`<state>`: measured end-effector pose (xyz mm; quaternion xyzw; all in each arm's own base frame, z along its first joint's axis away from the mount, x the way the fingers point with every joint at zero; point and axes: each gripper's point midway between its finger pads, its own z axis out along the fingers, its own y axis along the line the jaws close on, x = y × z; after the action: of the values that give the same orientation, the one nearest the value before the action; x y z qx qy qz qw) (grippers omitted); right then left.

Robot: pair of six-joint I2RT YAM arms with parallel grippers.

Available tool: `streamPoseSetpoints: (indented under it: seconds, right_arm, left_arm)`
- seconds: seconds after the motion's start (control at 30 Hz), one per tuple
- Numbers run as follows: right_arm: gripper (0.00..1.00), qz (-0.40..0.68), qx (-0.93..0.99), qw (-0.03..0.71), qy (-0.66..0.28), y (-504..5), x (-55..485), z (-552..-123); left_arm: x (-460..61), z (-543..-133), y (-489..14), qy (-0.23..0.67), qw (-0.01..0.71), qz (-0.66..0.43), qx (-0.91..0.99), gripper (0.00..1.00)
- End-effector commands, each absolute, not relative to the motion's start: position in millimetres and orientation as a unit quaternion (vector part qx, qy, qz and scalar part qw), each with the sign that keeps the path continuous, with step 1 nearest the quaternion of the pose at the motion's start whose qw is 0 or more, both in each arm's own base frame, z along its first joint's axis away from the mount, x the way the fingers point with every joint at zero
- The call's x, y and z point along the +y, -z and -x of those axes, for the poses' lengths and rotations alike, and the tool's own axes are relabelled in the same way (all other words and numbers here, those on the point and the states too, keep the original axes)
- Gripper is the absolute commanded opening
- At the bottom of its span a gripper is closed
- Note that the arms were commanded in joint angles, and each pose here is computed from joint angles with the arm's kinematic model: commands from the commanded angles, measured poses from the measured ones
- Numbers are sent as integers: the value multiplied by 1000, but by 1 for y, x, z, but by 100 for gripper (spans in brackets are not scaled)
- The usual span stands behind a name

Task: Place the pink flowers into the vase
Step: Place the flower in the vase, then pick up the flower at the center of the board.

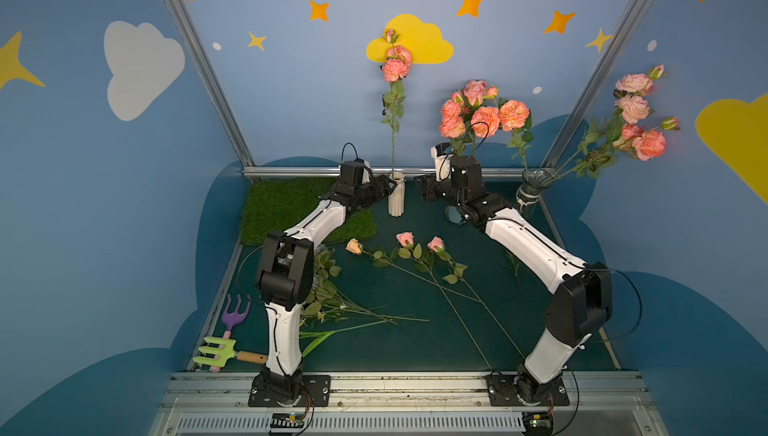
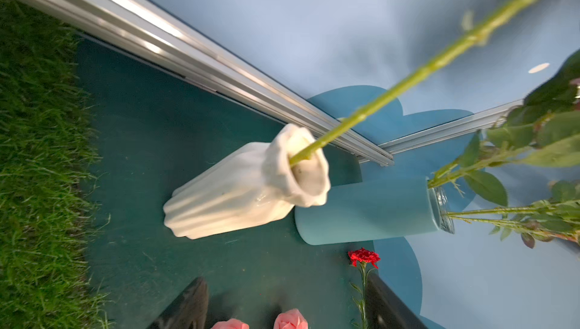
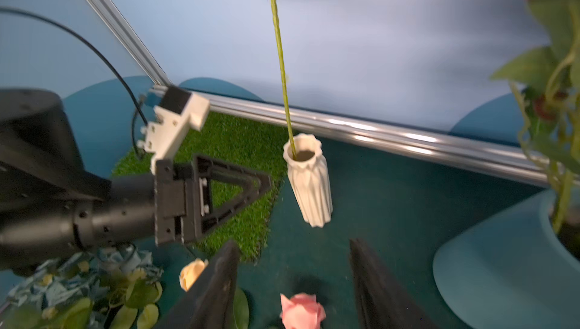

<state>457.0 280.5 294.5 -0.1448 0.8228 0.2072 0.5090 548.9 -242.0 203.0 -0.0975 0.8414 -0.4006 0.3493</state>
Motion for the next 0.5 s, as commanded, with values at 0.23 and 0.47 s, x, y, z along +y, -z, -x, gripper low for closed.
streamPoseSetpoints:
  seconds: [0.23,0.47]
  right_arm:
    - [56,116,877,436,-165,-249,265,-438]
    - [53,76,923,365,-95,-213,225,-404]
  left_arm:
    - [-238,-554,-211,382,362,95,845,78]
    - [-233,-547,-216,371,365,96,849,78]
